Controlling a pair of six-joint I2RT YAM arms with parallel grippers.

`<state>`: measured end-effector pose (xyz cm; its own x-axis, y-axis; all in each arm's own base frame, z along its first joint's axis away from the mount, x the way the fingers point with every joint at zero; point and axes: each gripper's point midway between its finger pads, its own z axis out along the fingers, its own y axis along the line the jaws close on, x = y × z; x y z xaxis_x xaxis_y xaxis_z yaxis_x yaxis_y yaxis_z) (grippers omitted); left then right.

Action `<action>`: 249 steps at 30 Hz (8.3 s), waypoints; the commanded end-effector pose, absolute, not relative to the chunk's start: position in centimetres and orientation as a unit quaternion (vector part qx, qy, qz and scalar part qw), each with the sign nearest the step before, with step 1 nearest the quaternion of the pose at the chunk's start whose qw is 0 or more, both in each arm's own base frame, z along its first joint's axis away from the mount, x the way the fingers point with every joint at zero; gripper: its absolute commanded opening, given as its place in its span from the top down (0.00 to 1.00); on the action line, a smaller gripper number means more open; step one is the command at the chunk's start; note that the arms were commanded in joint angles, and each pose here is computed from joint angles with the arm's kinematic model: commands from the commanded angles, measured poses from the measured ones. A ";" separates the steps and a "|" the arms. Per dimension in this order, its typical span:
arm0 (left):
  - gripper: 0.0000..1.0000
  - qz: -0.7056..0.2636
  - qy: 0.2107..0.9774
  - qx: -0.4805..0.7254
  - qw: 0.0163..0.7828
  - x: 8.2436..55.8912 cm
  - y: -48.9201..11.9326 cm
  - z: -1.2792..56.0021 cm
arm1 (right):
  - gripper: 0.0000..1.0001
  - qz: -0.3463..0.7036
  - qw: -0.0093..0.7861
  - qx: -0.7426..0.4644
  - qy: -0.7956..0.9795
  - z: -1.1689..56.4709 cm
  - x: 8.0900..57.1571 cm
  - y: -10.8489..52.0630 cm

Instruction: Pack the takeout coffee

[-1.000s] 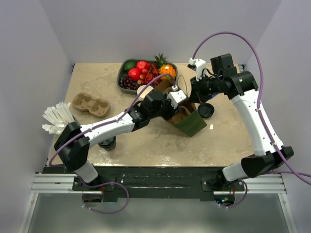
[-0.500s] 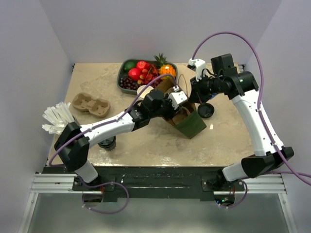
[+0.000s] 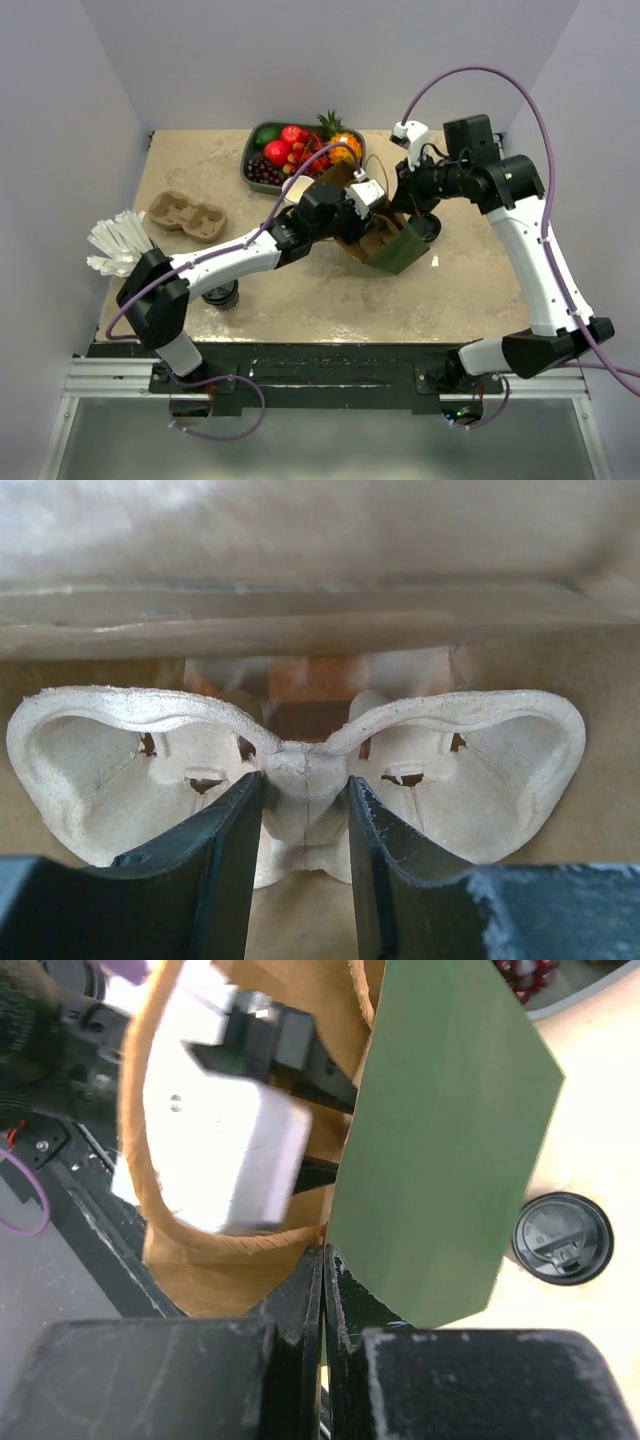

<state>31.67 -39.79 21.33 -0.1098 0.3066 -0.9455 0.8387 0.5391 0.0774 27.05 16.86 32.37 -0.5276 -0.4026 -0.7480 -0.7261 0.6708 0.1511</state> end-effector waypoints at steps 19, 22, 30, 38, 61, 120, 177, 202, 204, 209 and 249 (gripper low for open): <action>1.00 -0.322 0.712 0.323 0.533 32.5 -42.2 22.3 | 1.00 0.236 0.379 -0.346 0.825 33.1 26.4 17.0; 1.00 -0.322 0.716 0.324 0.528 32.4 -42.1 21.8 | 1.00 0.239 0.380 -0.345 0.824 33.1 26.6 17.2; 1.00 -0.339 0.696 0.345 0.531 31.3 -42.2 22.2 | 1.00 0.237 0.380 -0.336 0.829 33.0 27.0 17.2; 1.00 -0.344 0.689 0.353 0.532 30.8 -42.0 22.3 | 1.00 0.217 0.387 -0.330 0.833 33.1 27.9 16.7; 1.00 -0.324 0.698 0.341 0.540 32.9 -43.2 21.1 | 1.00 0.173 0.417 -0.295 0.842 33.7 29.7 15.4; 0.04 -0.421 0.717 0.266 0.488 32.7 -45.5 23.9 | 1.00 0.168 0.409 -0.288 0.850 32.9 29.3 15.0; 0.21 -0.370 0.440 0.735 0.359 15.7 -35.2 23.4 | 1.00 0.228 0.459 -0.399 0.760 32.7 25.1 17.0; 0.26 -0.424 0.471 0.688 0.354 13.5 -37.2 24.7 | 1.00 0.256 0.429 -0.440 0.747 30.7 21.0 17.0; 0.31 -0.414 0.467 0.691 0.364 13.9 -37.2 25.6 | 1.00 0.256 0.431 -0.425 0.753 31.0 21.7 17.1; 0.49 -0.383 0.460 0.699 0.391 15.1 -37.2 27.9 | 1.00 0.261 0.433 -0.400 0.764 31.5 22.5 17.4; 0.11 -0.206 0.424 0.686 0.555 26.2 -35.9 36.0 | 0.59 0.214 0.439 -0.218 0.845 33.8 31.8 13.4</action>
<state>24.98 -34.53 33.54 0.4779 0.4301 -0.7659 0.8574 -0.0391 0.5131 30.13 14.17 32.03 -0.5590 -0.1868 -0.8078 -0.5875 0.7767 0.2270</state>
